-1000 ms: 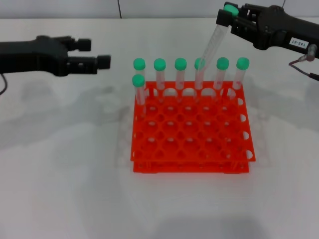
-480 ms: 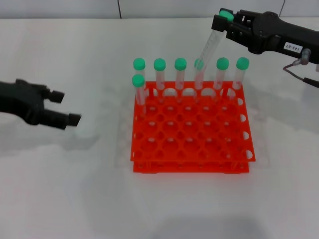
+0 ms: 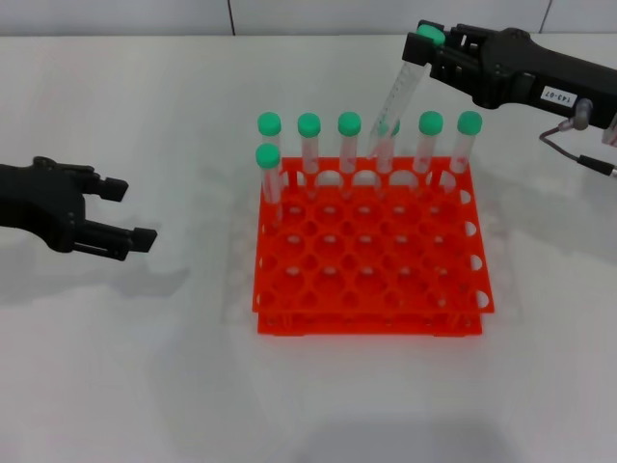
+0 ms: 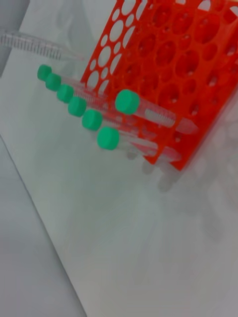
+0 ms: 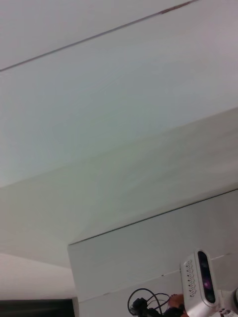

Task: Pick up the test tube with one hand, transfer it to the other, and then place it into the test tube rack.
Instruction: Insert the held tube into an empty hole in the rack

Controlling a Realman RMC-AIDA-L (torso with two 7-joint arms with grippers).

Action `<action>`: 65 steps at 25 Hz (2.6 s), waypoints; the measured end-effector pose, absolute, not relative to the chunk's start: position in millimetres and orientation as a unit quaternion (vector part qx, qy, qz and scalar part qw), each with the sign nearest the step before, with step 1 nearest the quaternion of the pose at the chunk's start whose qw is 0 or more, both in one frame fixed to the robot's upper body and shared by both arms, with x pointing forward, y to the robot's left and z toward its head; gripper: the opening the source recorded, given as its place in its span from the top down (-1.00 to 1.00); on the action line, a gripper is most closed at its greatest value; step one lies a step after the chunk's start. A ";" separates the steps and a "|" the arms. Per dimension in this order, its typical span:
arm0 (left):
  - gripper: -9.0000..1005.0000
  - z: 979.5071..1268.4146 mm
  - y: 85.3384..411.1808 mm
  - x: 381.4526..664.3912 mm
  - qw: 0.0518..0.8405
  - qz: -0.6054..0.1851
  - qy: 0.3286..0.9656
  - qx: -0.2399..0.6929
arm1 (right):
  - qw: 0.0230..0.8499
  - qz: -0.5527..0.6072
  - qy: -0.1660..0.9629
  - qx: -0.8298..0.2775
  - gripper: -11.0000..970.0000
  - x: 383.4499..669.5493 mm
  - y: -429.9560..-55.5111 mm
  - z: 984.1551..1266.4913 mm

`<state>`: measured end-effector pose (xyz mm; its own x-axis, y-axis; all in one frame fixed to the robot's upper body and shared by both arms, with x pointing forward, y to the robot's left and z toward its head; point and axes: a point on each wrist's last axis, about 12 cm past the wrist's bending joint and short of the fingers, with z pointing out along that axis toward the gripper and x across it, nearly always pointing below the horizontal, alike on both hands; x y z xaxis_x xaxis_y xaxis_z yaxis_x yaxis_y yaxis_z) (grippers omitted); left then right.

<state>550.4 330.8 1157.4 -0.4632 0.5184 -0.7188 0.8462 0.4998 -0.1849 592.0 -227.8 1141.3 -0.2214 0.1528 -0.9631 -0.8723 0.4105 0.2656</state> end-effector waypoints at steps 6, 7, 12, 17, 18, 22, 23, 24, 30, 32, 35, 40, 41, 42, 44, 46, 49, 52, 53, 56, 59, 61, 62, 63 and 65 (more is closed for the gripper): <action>-0.76 1148.7 324.9 548.4 0.309 -0.287 0.794 0.437 | 0.554 0.463 0.628 -0.291 0.43 591.8 -223.9 1140.9; -0.76 1148.0 324.2 548.1 0.310 -0.288 0.793 0.438 | 0.554 0.463 0.628 -0.291 0.43 592.0 -223.9 1141.1; -0.76 1145.7 320.1 547.2 0.307 -0.290 0.789 0.445 | 0.555 0.465 0.626 -0.290 0.43 596.5 -218.9 1142.7; -0.76 1141.4 320.5 543.7 0.300 -0.292 0.789 0.450 | 0.552 0.461 0.626 -0.301 0.43 600.6 -208.6 1140.6; -0.76 1140.7 320.2 543.3 0.299 -0.292 0.788 0.451 | 0.553 0.458 0.626 -0.304 0.43 600.9 -206.8 1139.7; -0.76 1138.5 320.2 541.1 0.296 -0.293 0.787 0.455 | 0.558 0.448 0.623 -0.316 0.43 600.5 -197.9 1135.8; -0.76 1137.7 320.1 540.4 0.294 -0.294 0.787 0.456 | 0.560 0.447 0.622 -0.318 0.43 600.3 -196.8 1135.5; -0.76 1137.0 319.4 539.8 0.292 -0.295 0.786 0.458 | 0.561 0.445 0.620 -0.319 0.43 600.2 -195.9 1135.2; -0.76 1133.1 314.4 536.5 0.285 -0.301 0.780 0.469 | 0.567 0.436 0.619 -0.326 0.43 599.8 -195.1 1133.4; -0.76 1132.1 315.1 535.3 0.284 -0.301 0.780 0.469 | 0.563 0.437 0.619 -0.329 0.43 598.9 -193.4 1132.7; -0.76 1130.9 315.5 534.2 0.284 -0.301 0.781 0.468 | 0.558 0.444 0.617 -0.332 0.44 597.6 -187.9 1132.3; -0.76 1130.7 315.2 534.3 0.283 -0.302 0.781 0.467 | 0.546 0.437 0.628 -0.340 0.44 597.2 -179.9 1126.5; -0.76 1130.8 315.0 534.4 0.283 -0.302 0.782 0.467 | 0.544 0.436 0.630 -0.342 0.44 597.3 -178.5 1125.7; -0.76 1130.8 314.9 534.5 0.283 -0.302 0.782 0.466 | 0.545 0.435 0.630 -0.342 0.44 597.4 -177.6 1125.3; -0.76 1131.0 314.9 534.7 0.283 -0.303 0.782 0.466 | 0.545 0.433 0.631 -0.342 0.43 597.6 -175.3 1125.0; -0.76 1130.9 315.2 534.6 0.284 -0.303 0.782 0.465 | 0.547 0.431 0.632 -0.341 0.43 598.4 -174.2 1124.9; -0.76 1130.8 315.2 534.5 0.284 -0.303 0.783 0.463 | 0.547 0.427 0.635 -0.340 0.43 599.3 -173.4 1124.3; -0.76 1130.7 315.2 534.6 0.284 -0.304 0.785 0.460 | 0.544 0.426 0.637 -0.342 0.43 598.9 -171.8 1123.0; -0.76 1130.8 315.2 534.7 0.284 -0.304 0.785 0.459 | 0.544 0.425 0.638 -0.342 0.43 599.0 -171.6 1122.6; -0.76 1130.4 314.2 534.6 0.284 -0.306 0.785 0.457 | 0.544 0.421 0.639 -0.343 0.43 599.3 -171.2 1121.9; -0.76 1128.7 313.5 534.0 0.284 -0.308 0.786 0.453 | 0.543 0.417 0.643 -0.344 0.43 599.5 -170.1 1120.3; -0.76 1126.5 313.3 533.2 0.283 -0.313 0.787 0.449 | 0.541 0.414 0.645 -0.346 0.43 599.4 -168.5 1118.7; -0.76 1126.0 313.2 533.1 0.284 -0.314 0.788 0.448 | 0.541 0.412 0.646 -0.347 0.43 599.4 -167.8 1118.2; -0.76 1125.8 313.0 533.1 0.284 -0.316 0.787 0.447 | 0.540 0.410 0.646 -0.349 0.43 599.4 -167.2 1117.7; -0.76 1125.8 313.0 533.2 0.286 -0.317 0.787 0.446 | 0.539 0.408 0.647 -0.352 0.43 599.4 -166.2 1117.0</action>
<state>533.2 313.0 1125.8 -0.4397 0.5206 -0.7319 0.8824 0.4024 -0.2439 599.4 -166.2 1117.0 -0.1704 -0.0153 -0.9853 -0.8954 0.4198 0.1483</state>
